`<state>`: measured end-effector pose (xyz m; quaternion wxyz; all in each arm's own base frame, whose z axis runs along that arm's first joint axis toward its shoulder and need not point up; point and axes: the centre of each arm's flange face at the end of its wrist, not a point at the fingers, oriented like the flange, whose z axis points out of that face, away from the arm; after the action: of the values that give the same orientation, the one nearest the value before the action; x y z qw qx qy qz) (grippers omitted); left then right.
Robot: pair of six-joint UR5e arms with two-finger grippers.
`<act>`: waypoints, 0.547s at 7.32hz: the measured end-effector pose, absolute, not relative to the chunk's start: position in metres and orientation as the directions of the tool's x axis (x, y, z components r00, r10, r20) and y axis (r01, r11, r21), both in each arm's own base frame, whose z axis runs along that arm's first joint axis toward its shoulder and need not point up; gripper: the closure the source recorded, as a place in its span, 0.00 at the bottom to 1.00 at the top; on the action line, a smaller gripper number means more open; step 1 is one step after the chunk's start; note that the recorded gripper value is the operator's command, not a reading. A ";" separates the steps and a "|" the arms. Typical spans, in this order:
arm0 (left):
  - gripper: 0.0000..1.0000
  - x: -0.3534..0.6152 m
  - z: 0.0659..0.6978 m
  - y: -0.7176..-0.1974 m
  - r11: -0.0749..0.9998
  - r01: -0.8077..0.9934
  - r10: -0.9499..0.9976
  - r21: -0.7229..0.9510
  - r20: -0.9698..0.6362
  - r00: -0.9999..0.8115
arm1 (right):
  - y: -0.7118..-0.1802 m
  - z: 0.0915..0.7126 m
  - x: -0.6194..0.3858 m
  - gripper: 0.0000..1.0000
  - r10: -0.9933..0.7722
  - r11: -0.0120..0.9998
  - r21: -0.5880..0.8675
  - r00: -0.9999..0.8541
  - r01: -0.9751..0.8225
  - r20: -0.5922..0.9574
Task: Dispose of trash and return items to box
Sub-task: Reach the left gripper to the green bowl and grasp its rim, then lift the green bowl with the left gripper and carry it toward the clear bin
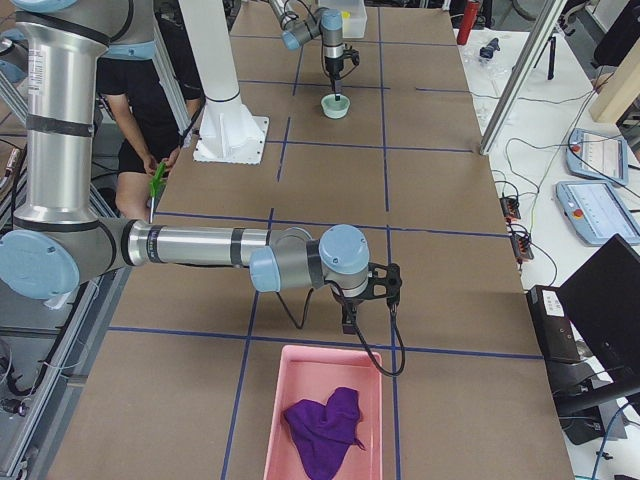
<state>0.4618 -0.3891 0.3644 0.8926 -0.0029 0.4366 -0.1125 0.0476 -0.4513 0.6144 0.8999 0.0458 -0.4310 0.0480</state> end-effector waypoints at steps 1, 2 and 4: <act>1.00 0.465 0.368 -0.388 0.975 0.196 -0.204 -0.105 -0.774 0.600 | -0.452 0.612 0.045 0.00 0.047 0.991 0.040 0.623 -0.125 0.781; 1.00 0.465 0.371 -0.387 0.975 0.195 -0.204 -0.106 -0.771 0.603 | -0.452 0.610 0.044 0.00 0.043 0.991 0.044 0.623 -0.123 0.781; 1.00 0.461 0.369 -0.386 0.976 0.192 -0.200 -0.103 -0.774 0.601 | -0.453 0.608 0.043 0.00 0.035 0.992 0.051 0.624 -0.119 0.781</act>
<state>0.4613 -0.3859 0.3693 0.8947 -0.0043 0.4330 -0.1095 0.0434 -0.4526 0.6083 0.8998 0.0488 -0.4315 0.0430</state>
